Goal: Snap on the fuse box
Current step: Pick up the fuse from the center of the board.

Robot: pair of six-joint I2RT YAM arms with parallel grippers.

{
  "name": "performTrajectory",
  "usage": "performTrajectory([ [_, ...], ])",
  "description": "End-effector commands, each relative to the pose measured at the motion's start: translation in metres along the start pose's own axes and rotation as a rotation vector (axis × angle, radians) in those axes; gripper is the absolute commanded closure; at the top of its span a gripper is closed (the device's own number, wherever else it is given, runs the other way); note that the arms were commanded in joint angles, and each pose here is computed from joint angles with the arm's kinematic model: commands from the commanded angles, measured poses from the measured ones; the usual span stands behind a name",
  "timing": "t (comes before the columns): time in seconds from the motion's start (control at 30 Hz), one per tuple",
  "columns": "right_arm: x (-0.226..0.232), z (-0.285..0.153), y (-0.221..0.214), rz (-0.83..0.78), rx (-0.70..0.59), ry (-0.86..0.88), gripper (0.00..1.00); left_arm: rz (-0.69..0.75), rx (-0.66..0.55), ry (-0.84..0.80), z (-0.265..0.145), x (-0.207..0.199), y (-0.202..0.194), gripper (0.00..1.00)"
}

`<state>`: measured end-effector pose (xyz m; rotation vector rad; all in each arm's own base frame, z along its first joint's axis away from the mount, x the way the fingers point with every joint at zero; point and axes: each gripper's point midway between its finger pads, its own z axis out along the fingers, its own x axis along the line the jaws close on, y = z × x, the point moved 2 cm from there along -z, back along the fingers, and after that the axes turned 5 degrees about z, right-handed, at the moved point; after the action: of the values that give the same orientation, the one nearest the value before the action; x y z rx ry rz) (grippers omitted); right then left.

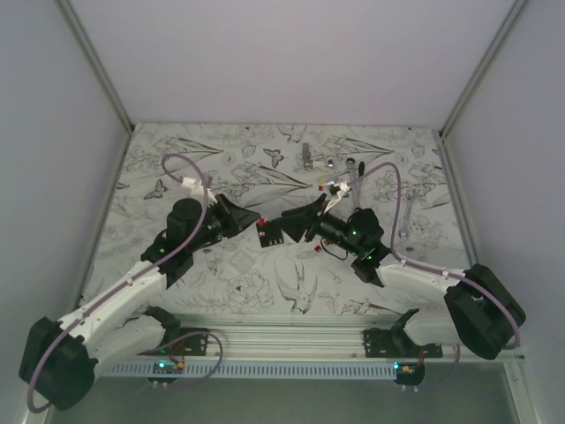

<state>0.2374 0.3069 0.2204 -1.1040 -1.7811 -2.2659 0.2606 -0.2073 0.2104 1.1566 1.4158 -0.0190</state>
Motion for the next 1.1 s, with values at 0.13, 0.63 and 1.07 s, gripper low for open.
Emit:
performTrajectory([
  [0.13,0.047,0.009,0.041,0.273,-0.132,0.211,0.50,-0.035,-0.230,-0.131,-0.027,-0.048,0.033,1.00],
  [0.63,0.061,0.018,0.043,0.351,-0.129,0.263,0.56,-0.088,-0.237,-0.242,-0.034,-0.081,0.035,1.00],
  [1.07,0.071,0.021,0.041,0.359,-0.119,0.304,0.67,-0.097,-0.258,-0.270,-0.040,-0.090,0.037,1.00],
])
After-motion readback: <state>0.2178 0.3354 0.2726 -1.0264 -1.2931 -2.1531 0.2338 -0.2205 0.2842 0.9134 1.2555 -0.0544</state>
